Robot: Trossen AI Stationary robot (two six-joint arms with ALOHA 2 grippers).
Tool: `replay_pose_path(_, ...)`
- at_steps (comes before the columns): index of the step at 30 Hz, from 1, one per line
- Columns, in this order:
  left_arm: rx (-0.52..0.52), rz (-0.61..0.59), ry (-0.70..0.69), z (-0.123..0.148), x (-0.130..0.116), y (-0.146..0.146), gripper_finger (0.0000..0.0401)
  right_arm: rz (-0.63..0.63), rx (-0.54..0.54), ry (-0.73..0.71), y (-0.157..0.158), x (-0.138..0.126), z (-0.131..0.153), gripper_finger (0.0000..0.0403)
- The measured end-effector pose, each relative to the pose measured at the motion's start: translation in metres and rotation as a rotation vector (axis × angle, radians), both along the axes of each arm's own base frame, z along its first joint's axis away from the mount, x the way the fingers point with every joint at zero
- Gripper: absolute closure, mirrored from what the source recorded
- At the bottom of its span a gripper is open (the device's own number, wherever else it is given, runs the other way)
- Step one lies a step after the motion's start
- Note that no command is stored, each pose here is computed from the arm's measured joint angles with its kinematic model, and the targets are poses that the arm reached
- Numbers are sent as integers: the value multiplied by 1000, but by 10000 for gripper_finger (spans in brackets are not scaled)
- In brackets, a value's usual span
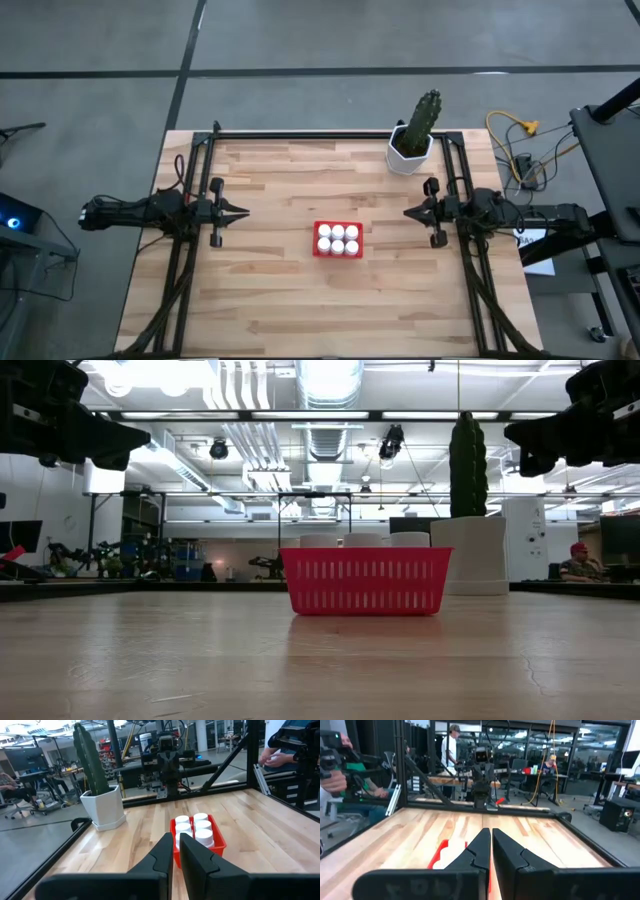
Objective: Pick and place pill bottles into a basket
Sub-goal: Return to Home Position
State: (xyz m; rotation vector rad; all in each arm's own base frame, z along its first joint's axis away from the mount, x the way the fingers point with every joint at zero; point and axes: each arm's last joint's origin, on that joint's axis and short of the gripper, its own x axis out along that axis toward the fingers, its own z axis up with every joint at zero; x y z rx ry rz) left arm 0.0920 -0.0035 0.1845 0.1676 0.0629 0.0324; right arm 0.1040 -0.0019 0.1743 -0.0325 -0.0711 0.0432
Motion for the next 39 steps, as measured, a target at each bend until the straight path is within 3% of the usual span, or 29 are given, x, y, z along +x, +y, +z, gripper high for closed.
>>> replay_pose_path(10,1,0,0,0,0,0,386,0,75,60,0,0,-5,394)
replay_pose_path(39,2,0,3,0,0,0,386,1,80,68,0,0,-6,394)
